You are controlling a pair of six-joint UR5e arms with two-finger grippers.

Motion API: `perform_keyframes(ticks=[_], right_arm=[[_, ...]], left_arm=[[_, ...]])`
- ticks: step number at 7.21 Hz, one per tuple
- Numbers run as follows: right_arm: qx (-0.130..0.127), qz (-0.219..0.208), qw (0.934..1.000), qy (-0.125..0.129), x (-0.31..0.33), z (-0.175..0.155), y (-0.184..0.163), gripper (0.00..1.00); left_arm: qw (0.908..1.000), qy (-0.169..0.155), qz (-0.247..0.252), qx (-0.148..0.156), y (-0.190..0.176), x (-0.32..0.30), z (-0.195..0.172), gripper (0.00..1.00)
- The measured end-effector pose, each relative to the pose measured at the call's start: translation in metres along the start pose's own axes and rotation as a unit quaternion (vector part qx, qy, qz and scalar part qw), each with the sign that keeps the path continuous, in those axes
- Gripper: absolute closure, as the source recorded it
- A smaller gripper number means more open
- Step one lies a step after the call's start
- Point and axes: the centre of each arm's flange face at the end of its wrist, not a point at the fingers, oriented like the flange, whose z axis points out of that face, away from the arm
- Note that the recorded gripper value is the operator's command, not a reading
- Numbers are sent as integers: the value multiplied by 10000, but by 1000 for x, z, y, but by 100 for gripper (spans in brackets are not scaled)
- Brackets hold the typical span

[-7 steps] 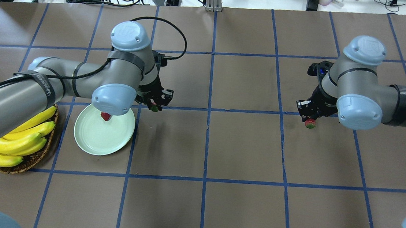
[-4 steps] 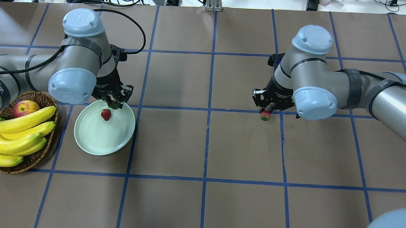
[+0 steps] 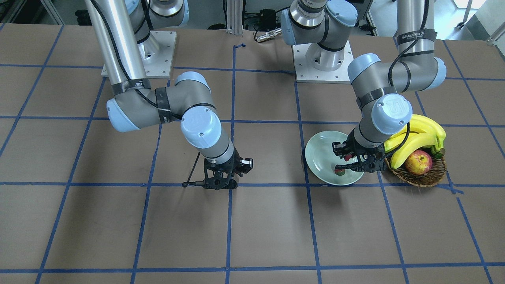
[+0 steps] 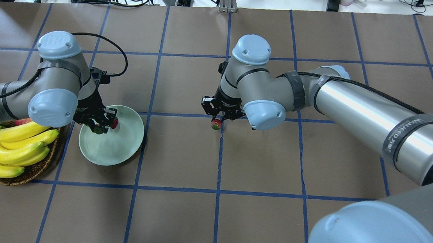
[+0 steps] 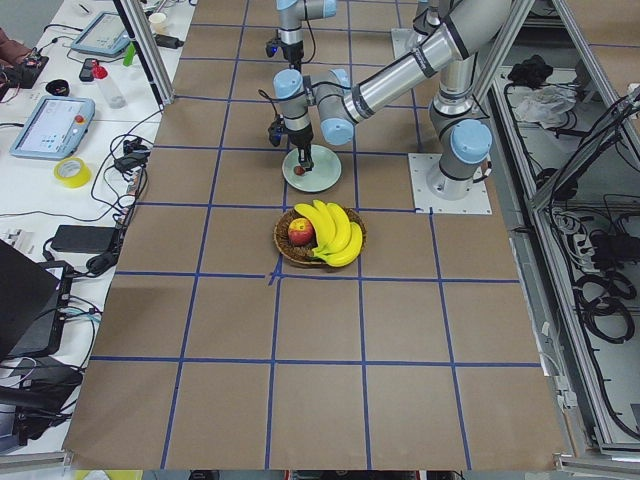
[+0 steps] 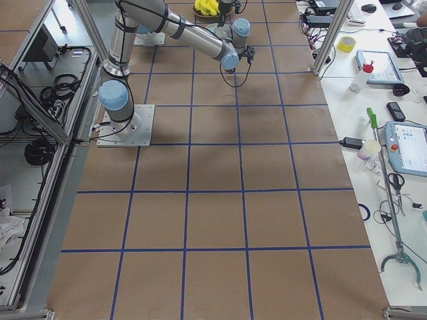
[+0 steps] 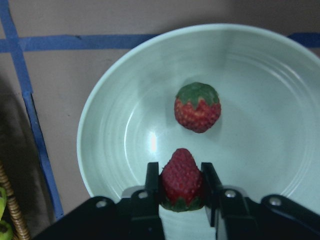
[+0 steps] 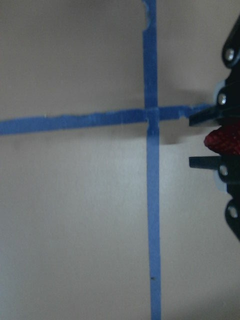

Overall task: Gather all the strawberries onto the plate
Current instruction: 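Set the last strawberry beside the plate with the right gripper while the left rises, then grasp the last strawberry with the left gripper while the right arm returns to rest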

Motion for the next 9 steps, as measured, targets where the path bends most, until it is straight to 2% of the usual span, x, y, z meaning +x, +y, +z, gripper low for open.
perform_keyframes(ticks=[1, 2, 4, 5, 7, 9], right_arm=[[-27, -57, 10000, -18, -13, 7, 5, 23], [-41, -91, 10000, -2, -18, 11, 8, 0], [66, -164, 9998, 92, -22, -3, 13, 0], [168, -198, 9993, 280, -21, -24, 17, 0], [467, -204, 9956, 784, -5, -98, 26, 0], [681, -15, 9921, 1052, 30, -189, 33, 0]], left_arm=[[10000, -10, -50, 12, -1, -4, -1, 0], [9999, -20, -100, 38, -4, -9, -5, 0], [9999, 2, -148, -26, -10, -15, -15, 0], [9998, 31, -151, -141, -13, -11, -21, 0], [9997, 107, -206, -32, -25, 29, -50, 1], [9985, 193, -456, 243, -27, 96, -69, 2]])
